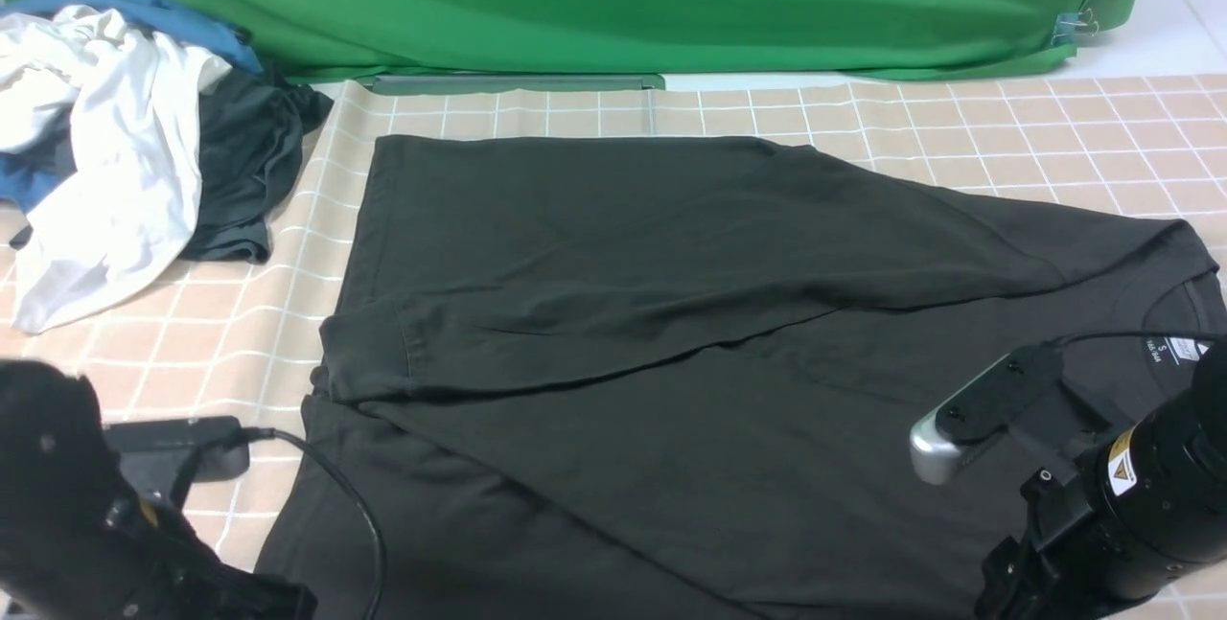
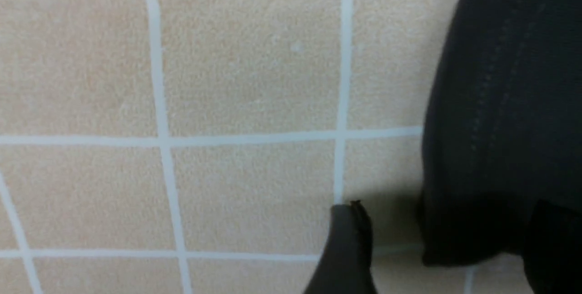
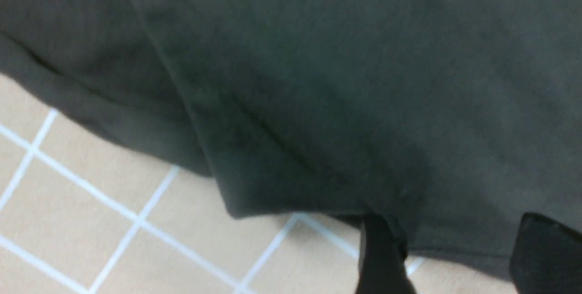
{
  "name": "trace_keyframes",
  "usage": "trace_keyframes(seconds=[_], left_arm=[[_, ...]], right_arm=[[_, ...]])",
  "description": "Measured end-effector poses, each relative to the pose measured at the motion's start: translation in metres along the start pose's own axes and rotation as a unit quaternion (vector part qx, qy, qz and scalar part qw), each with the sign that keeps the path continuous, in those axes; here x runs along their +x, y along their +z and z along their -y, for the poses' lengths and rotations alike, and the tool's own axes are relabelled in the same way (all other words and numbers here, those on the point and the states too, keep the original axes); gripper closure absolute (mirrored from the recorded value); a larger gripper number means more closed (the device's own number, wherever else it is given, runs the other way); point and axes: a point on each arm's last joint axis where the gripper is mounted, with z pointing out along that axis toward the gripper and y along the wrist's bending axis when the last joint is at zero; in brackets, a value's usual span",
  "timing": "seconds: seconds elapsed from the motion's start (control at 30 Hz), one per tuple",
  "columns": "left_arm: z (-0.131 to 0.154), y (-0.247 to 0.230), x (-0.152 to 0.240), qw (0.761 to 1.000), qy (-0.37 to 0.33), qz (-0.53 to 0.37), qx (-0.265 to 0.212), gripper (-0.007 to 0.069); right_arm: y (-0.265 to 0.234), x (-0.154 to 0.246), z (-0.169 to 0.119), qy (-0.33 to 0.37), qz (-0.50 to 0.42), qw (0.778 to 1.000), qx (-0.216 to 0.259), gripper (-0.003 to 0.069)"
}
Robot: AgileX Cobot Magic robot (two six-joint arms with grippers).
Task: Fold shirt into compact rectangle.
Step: 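Grasp the near edge of the shirt at its hem and shoulder corners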
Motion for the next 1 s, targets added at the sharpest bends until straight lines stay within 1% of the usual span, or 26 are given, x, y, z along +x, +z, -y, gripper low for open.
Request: trace_keyframes(seconds=[0.07,0.13,0.17,0.23,0.3,0.4,0.47,0.53,0.6,0.67,0.73,0.77,0.83,0.9,1.0], left_arm=[[0.000,0.003,-0.001,1.000,-0.001,-0.001,-0.001,0.0118],[0.000,0.007,-0.003,1.000,-0.002,-0.009,-0.003,0.0127],[0.000,0.008,-0.004,1.000,-0.002,-0.012,-0.003,0.0144],[-0.001,0.010,-0.005,1.000,0.002,-0.019,-0.009,0.0218],[-0.001,0.010,-0.006,1.000,0.003,-0.023,-0.010,0.0316],[0.001,0.006,-0.011,1.000,0.011,-0.024,-0.002,0.0511],[0.003,-0.001,-0.013,0.999,0.020,-0.026,0.001,0.0581],[0.005,-0.010,-0.017,1.000,0.024,-0.016,0.004,0.0601],[0.007,-0.029,-0.018,1.000,0.029,0.005,0.009,0.0607],[0.008,-0.042,-0.015,0.999,0.031,0.019,0.012,0.0607],[0.007,-0.054,-0.010,0.999,0.025,0.034,0.011,0.0607],[0.007,-0.058,-0.006,0.999,0.020,0.038,0.008,0.0607],[0.005,-0.062,-0.002,0.999,0.015,0.036,0.001,0.0607],[0.004,-0.064,0.001,0.999,0.009,0.034,-0.002,0.0607],[0.004,-0.065,0.002,0.999,0.007,0.033,-0.002,0.0607]], right_arm=[[0.000,-0.001,0.000,0.000,0.005,1.000,0.001,0.0241],[0.000,-0.001,0.000,0.000,0.008,1.000,0.002,0.0241],[0.000,-0.002,0.000,0.000,0.009,1.000,0.002,0.0241],[0.000,-0.002,0.000,0.000,0.009,1.000,0.002,0.0241],[0.000,-0.001,0.000,0.000,0.008,1.000,0.002,0.0241],[-0.001,-0.001,0.000,0.000,0.005,1.000,0.001,0.0241],[-0.003,0.001,0.000,-0.001,0.002,1.000,0.000,0.0241],[-0.005,0.004,-0.001,-0.001,-0.006,1.000,-0.002,0.0233],[-0.007,0.008,-0.002,-0.001,-0.026,1.000,-0.006,0.0207],[-0.007,0.011,-0.003,-0.001,-0.041,0.999,-0.010,0.0176],[-0.008,0.013,-0.003,0.003,-0.053,0.999,-0.012,0.0124],[-0.008,0.013,-0.003,0.008,-0.052,0.999,-0.011,0.0099],[-0.008,0.012,-0.003,0.012,-0.043,0.999,-0.010,0.0072],[-0.006,0.009,-0.002,0.015,-0.031,0.999,-0.007,0.0062],[0.004,0.006,-0.001,0.015,-0.042,0.999,-0.007,0.0059]])
